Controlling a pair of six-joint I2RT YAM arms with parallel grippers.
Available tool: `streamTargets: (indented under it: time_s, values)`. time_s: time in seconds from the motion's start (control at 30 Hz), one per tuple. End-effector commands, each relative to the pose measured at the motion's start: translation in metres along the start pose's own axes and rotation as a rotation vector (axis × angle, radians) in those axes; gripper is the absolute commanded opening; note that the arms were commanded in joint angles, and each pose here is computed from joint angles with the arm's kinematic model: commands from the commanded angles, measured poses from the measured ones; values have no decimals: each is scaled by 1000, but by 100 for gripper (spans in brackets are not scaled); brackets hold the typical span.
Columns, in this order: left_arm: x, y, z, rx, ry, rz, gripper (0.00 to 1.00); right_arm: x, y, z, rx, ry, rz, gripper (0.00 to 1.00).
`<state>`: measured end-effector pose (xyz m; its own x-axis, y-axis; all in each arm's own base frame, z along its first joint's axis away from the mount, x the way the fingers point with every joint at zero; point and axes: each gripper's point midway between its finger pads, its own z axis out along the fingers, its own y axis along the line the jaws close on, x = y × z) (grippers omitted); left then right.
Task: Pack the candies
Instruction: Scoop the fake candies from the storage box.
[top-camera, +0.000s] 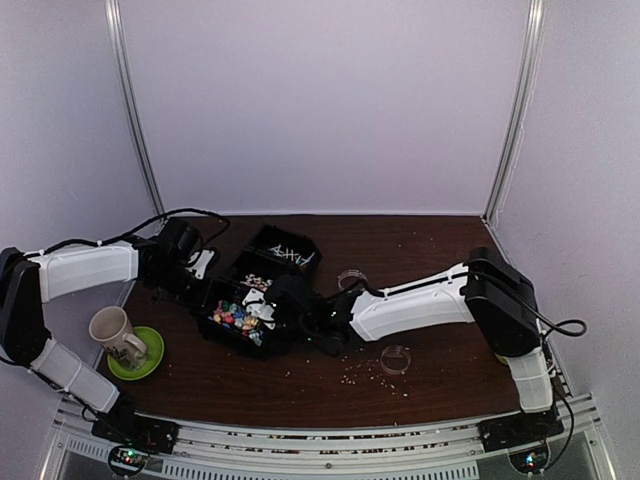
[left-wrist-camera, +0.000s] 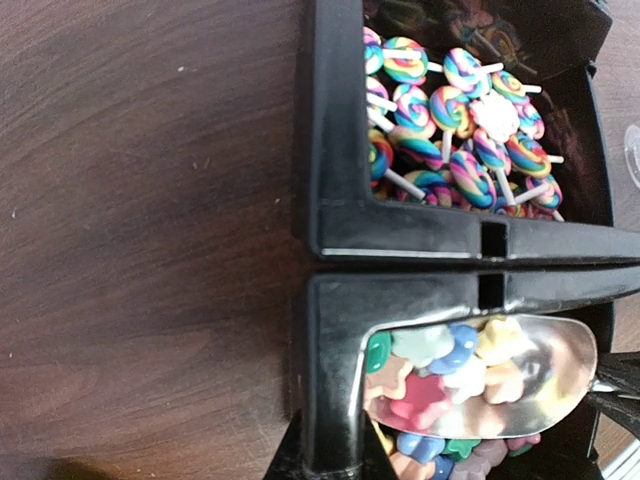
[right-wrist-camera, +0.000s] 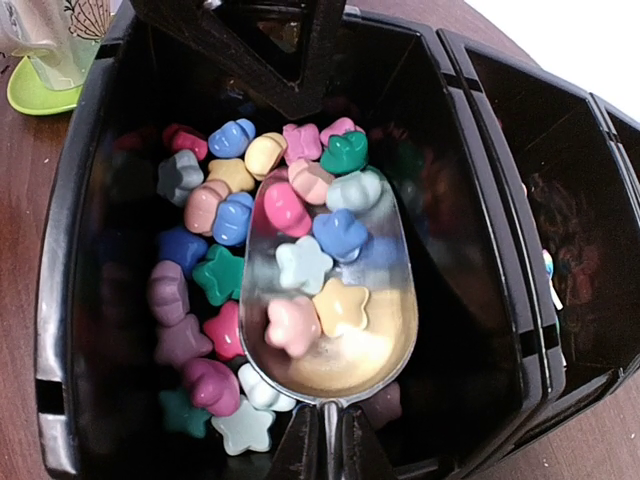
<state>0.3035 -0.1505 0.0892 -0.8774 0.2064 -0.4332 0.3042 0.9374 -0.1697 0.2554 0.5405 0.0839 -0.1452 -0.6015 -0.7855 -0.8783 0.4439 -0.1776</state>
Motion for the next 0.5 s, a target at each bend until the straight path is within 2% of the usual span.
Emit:
streamTargets:
  time_s: [0.0, 0.27, 0.47]
  values:
    - [-108, -43, -61, 204, -423, 33, 0, 43, 8, -1, -20, 86, -32, 0]
    - [-103, -21, -53, 94, -377, -9, 0, 16, -10, -33, 45, -67, 2, 0]
    - [-102, -18, -51, 79, -365, -9, 0, 10, -15, -47, 64, -102, 3, 0]
